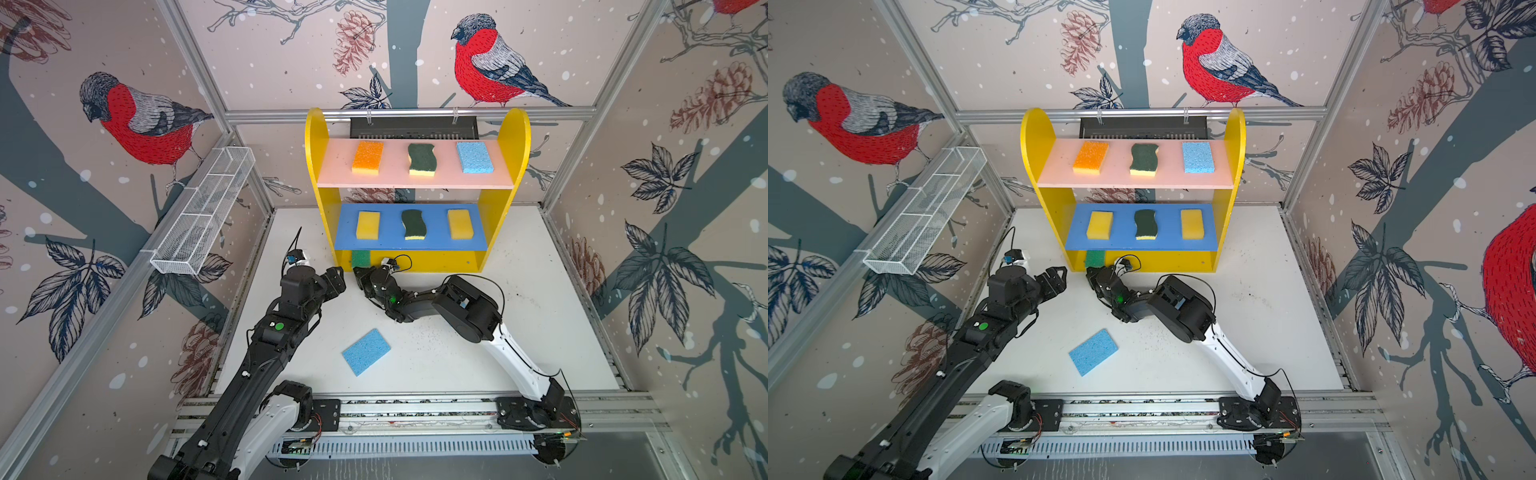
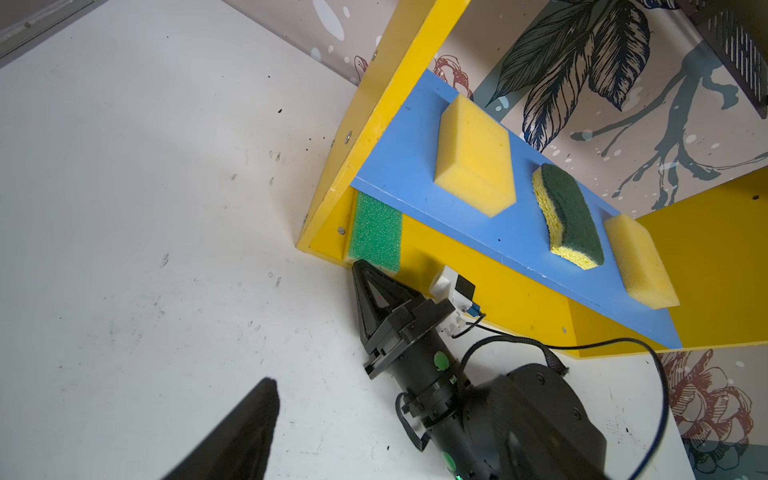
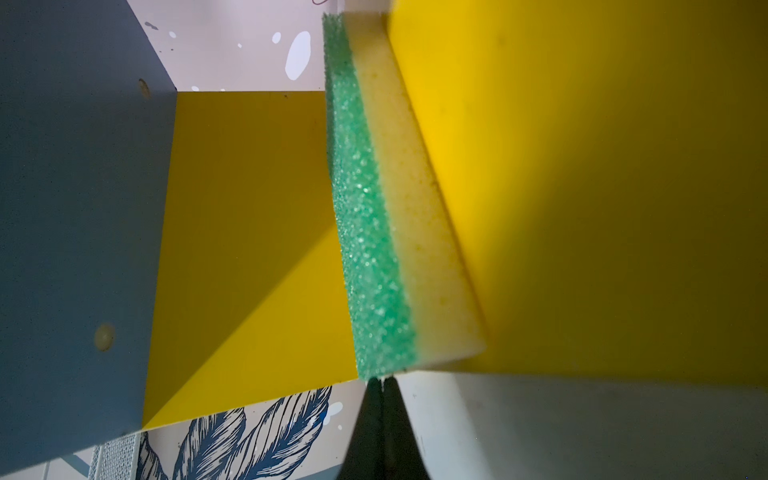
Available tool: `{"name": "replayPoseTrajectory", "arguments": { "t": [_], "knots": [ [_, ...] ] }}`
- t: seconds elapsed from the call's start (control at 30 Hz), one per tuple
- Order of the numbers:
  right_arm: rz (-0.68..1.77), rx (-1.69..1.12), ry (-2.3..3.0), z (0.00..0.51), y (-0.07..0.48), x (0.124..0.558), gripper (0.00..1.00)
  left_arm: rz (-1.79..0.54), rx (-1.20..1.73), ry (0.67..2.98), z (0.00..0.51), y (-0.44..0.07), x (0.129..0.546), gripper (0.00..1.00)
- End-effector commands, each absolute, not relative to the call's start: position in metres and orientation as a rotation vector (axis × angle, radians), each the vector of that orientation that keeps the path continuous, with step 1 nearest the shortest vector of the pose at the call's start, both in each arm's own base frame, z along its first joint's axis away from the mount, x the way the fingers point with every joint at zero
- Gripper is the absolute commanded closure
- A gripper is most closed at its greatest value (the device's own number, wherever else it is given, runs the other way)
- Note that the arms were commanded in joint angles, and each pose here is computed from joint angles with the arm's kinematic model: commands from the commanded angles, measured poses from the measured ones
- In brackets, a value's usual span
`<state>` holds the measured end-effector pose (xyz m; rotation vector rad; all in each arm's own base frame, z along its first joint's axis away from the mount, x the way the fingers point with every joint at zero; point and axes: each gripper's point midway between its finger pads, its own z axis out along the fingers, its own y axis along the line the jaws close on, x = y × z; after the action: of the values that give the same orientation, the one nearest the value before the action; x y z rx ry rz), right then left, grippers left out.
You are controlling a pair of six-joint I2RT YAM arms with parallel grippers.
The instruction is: Place and organize the cleaning sponges onto the shelf
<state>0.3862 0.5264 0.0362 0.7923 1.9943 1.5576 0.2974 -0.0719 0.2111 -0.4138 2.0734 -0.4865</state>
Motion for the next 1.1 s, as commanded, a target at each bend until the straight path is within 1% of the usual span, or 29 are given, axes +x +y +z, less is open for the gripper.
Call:
{"name": "replayPoseTrajectory", "arguments": {
  "t": [0.0, 0.63, 1.07],
  "knots": [
    [1.327, 0.834, 2.207, -0.031, 0.508, 0.376, 0.96, -0.470, -0.420, 2.070, 0.210, -0.069, 0.299, 0.20],
    [1.312, 0.804, 2.201, -0.028, 0.502, 0.392, 0.93, -0.459, -0.423, 2.089, 0.202, -0.068, 0.299, 0.20],
    [1.326, 0.801, 2.212, -0.036, 0.503, 0.394, 0.91, -0.456, -0.430, 2.100, 0.197, -0.069, 0.300, 0.20]
  ]
}}
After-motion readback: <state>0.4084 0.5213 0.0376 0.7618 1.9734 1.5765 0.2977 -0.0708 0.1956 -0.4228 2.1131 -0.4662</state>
